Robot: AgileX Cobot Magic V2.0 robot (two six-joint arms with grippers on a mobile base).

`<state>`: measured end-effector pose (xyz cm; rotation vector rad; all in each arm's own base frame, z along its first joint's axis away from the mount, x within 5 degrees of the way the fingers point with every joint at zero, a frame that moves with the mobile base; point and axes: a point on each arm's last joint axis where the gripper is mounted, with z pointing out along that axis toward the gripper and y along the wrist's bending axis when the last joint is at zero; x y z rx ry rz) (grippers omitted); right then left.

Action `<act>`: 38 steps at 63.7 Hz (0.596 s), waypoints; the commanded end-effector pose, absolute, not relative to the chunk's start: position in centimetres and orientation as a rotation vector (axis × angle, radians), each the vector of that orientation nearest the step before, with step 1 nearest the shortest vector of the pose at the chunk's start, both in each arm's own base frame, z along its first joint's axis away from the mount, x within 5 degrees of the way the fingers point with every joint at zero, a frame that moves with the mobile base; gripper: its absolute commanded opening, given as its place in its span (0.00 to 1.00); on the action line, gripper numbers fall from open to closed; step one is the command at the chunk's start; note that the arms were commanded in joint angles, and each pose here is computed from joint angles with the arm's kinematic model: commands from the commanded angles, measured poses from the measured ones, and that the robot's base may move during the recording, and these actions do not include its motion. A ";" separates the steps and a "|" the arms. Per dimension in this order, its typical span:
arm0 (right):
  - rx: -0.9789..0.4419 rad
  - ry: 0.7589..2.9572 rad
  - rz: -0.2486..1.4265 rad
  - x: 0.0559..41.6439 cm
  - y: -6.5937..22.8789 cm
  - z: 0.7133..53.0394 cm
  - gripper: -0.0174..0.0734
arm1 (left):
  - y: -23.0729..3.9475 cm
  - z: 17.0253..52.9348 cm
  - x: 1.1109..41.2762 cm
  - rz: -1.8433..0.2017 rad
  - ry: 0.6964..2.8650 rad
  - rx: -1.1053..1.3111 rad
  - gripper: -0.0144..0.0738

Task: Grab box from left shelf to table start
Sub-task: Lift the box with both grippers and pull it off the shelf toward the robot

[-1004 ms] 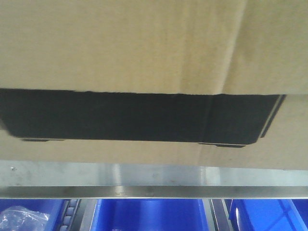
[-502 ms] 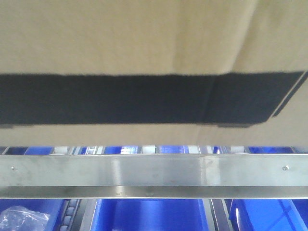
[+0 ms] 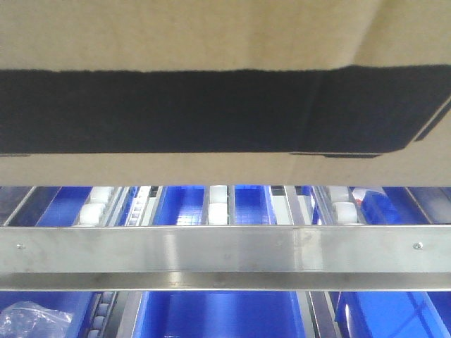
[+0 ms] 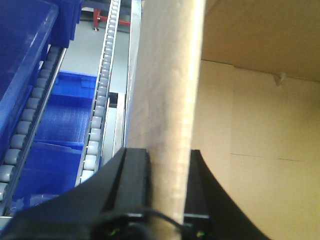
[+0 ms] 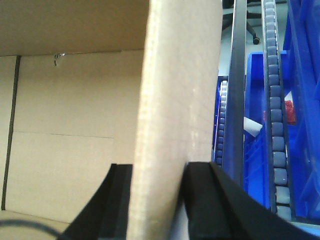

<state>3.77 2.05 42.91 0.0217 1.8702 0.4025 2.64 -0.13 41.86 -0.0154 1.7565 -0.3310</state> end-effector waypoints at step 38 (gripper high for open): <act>0.029 1.674 0.210 3.0 0.7 46.2 0.25 | 0.9 45.4 0.2 -0.322 1.395 -0.021 0.05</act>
